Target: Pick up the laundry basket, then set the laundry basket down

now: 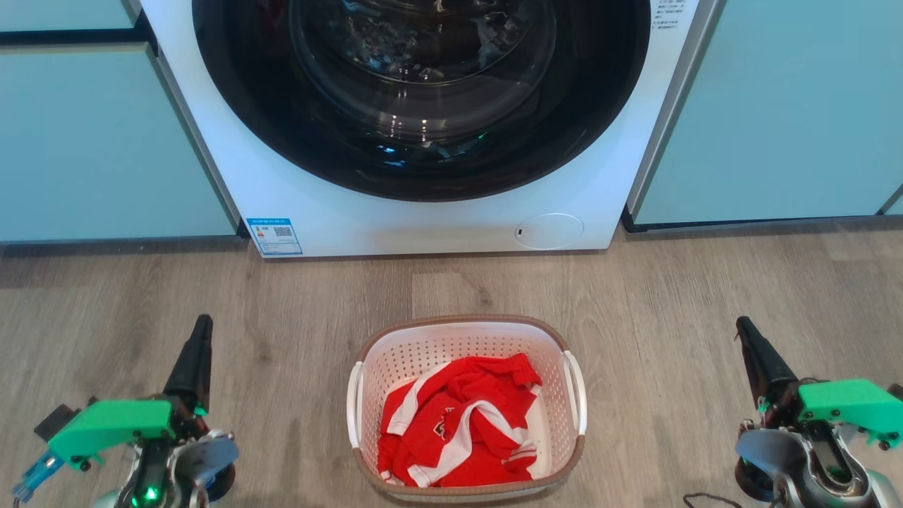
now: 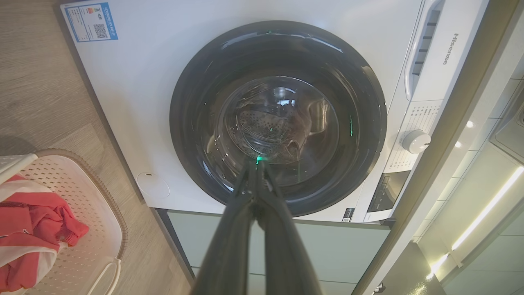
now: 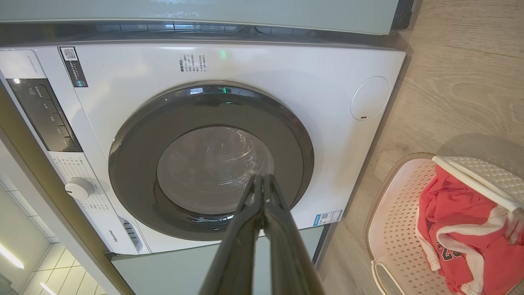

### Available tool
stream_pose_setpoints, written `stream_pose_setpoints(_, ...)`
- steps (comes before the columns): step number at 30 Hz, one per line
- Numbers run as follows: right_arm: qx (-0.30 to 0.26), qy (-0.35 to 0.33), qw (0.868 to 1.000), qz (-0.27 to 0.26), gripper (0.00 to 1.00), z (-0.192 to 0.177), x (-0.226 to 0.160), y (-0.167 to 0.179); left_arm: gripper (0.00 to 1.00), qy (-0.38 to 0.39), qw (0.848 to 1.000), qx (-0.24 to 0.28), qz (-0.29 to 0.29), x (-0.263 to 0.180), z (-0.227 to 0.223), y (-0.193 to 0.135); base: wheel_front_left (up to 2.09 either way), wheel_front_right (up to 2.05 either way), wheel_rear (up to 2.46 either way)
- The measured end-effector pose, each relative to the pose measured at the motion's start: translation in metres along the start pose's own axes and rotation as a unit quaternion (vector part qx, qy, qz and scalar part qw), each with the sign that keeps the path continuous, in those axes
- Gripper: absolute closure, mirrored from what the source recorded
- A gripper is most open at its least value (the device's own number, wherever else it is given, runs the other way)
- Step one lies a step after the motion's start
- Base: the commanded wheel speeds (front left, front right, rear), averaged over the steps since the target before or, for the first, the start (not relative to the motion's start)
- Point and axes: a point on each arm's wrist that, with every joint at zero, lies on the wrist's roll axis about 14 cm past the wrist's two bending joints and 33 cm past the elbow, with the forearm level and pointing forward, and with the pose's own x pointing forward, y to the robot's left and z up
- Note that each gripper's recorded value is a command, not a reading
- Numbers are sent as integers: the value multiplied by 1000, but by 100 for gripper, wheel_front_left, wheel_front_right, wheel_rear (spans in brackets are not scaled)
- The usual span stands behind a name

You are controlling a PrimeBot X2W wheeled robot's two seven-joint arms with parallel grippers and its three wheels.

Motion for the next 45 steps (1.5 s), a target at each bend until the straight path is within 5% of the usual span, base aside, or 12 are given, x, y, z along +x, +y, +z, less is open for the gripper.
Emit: stream_pose_setpoints(45, 2, -4, 1000, 0, 100, 2, 0, 0, 100, 2, 1000, 1, 0, 0, -1, 0, 0, 0, 0)
